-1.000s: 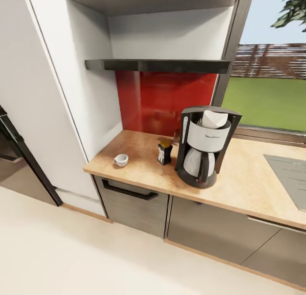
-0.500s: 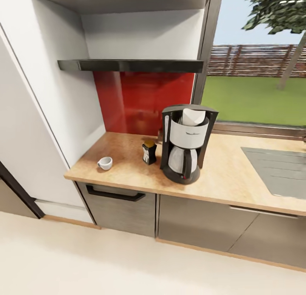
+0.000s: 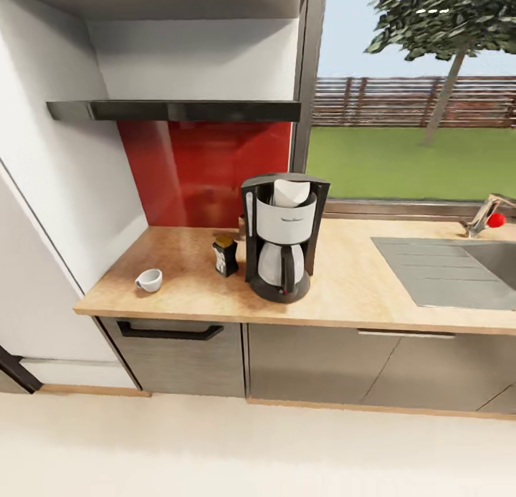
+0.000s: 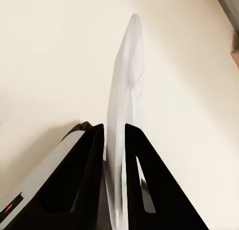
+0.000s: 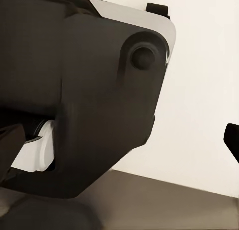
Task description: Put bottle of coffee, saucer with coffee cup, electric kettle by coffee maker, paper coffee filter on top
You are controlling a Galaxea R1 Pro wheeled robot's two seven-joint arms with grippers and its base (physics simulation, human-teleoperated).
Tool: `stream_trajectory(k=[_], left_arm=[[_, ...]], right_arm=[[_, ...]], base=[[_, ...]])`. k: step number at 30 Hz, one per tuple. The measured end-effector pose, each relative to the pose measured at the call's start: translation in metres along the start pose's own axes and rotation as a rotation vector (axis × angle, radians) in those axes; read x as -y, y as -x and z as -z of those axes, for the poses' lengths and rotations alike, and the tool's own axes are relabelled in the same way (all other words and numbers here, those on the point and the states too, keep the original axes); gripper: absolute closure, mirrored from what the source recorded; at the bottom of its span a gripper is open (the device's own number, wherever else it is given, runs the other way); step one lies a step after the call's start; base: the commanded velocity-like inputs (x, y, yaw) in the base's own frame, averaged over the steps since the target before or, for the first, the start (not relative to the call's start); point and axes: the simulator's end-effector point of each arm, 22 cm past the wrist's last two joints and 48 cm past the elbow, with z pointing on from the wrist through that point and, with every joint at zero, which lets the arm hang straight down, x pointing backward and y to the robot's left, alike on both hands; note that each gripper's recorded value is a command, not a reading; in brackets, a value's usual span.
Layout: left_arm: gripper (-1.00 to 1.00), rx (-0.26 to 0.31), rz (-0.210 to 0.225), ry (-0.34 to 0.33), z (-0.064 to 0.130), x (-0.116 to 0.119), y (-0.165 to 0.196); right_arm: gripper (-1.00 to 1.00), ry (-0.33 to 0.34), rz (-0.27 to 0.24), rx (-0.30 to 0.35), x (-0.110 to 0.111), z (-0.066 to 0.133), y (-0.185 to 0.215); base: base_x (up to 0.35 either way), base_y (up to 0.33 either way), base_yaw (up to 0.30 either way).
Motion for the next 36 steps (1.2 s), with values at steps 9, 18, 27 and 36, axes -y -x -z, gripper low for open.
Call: stream_trajectory(k=[9,18,27,36], left_arm=[[1.00,0.000,0.000,0.000,0.000,0.000,0.000],[1.00,-0.003,0.011,-0.016,-0.006,0.018,0.001],[1.00,0.067,-0.018,-0.037,0.000,0.008,0.034],[1.00,0.115,-0.056,-0.077,0.004,0.016,0.038]], right_arm=[[-1.00,-0.002,0.000,0.000,0.000,0.000,0.000],[-1.00,0.001,0.016,0.065,-0.008,0.000,0.018],[-1.00,0.006,0.032,0.111,-0.014,0.001,0.030],[-1.00,0.001,0.043,0.159,-0.012,0.002,0.040]], base=[[-0.069,0.066,-0.227],[-0.008,0.001,-0.013],[0.000,0.000,0.000],[0.000,0.000,0.000]])
